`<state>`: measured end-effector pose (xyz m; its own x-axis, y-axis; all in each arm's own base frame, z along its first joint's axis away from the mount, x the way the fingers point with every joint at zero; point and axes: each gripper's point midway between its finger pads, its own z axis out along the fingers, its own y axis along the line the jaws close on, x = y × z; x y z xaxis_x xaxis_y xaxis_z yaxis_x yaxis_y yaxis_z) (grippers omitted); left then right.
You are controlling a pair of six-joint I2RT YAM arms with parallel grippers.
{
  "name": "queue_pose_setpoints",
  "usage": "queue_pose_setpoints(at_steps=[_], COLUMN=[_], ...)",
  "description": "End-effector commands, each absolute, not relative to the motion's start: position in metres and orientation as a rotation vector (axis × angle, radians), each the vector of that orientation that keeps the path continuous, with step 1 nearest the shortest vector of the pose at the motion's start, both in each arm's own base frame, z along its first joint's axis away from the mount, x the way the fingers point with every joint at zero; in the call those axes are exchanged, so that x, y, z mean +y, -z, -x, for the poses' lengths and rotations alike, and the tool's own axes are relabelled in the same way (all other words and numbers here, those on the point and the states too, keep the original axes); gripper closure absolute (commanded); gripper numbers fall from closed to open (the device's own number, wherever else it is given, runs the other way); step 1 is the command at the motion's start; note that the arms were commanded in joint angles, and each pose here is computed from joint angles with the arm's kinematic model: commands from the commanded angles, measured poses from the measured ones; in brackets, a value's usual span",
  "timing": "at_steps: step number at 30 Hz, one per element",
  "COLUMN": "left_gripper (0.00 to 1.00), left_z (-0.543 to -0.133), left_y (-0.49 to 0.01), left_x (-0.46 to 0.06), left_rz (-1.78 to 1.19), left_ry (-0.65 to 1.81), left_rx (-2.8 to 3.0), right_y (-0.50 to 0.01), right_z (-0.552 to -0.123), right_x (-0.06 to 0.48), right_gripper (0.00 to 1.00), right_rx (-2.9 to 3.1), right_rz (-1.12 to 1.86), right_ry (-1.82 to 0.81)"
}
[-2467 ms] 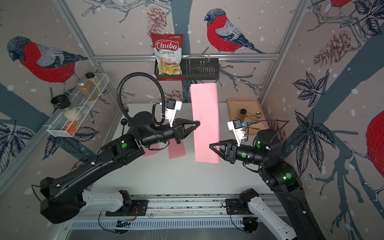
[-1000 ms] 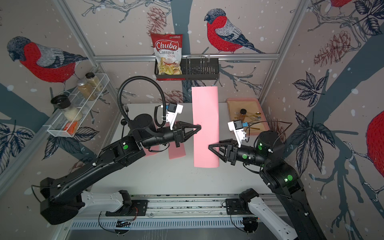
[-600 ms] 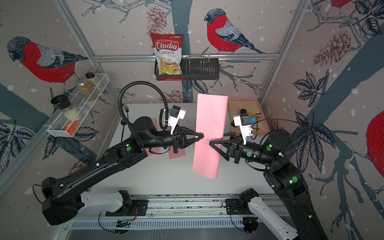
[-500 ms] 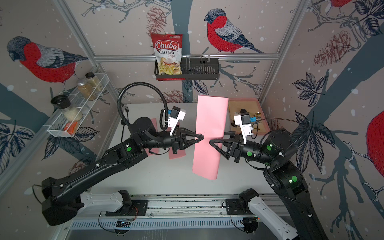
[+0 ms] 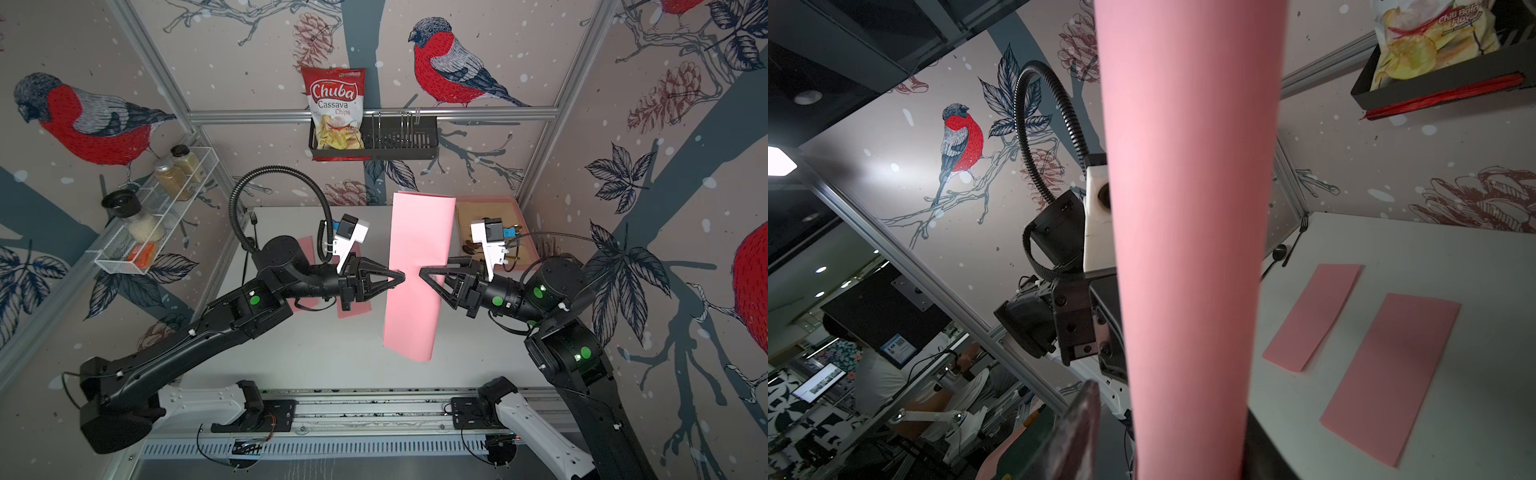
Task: Fold the rectangular paper in half along the long edge
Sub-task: Fold the paper.
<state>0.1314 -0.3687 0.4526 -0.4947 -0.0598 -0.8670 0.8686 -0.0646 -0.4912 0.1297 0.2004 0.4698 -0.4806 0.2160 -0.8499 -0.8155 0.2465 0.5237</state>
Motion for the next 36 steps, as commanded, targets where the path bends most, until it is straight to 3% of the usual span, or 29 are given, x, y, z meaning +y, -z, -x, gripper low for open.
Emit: queue_pose_setpoints(at_steps=[1, 3, 6, 10, 26, 28, 31, 36], left_gripper=[1.0, 1.0, 1.0, 1.0, 1.0, 1.0, 1.0, 1.0], left_z=[-0.128, -0.127, -0.128, -0.128, -0.127, -0.127, -0.127, -0.128], left_y=[-0.458, -0.458, -0.456, -0.453, -0.445, -0.443, -0.44, -0.439], left_x=[-0.368, -0.368, -0.369, -0.369, -0.374, -0.376, -0.377, -0.377], left_rz=[-0.913, -0.912, -0.91, -0.908, -0.915, -0.916, -0.912, -0.913], left_ry=[1.661, 1.668, 1.669, 1.674, 1.68, 1.68, 1.661, 1.65], left_rx=[1.456, 1.452, 1.459, 1.464, 1.487, 1.492, 1.506, 1.509], right_y=[-0.476, -0.478, -0.479, -0.484, -0.488, -0.488, -0.491, -0.493], right_z=[-0.137, -0.139, -0.14, -0.143, -0.157, -0.159, -0.159, -0.157], right_x=[0.198, 0.196, 0.195, 0.193, 0.19, 0.192, 0.192, 0.19], right_gripper=[0.52, 0.6, 0.64, 0.51, 0.42, 0.45, 0.64, 0.72], right_rx=[1.56, 1.553, 1.544, 1.531, 1.49, 1.485, 1.467, 1.453], right_rz=[0.546, 0.532, 0.525, 0.504, 0.447, 0.446, 0.447, 0.447], right_ry=[-1.366, -1.352, -1.349, -1.333, -1.324, -1.329, -1.335, -1.336])
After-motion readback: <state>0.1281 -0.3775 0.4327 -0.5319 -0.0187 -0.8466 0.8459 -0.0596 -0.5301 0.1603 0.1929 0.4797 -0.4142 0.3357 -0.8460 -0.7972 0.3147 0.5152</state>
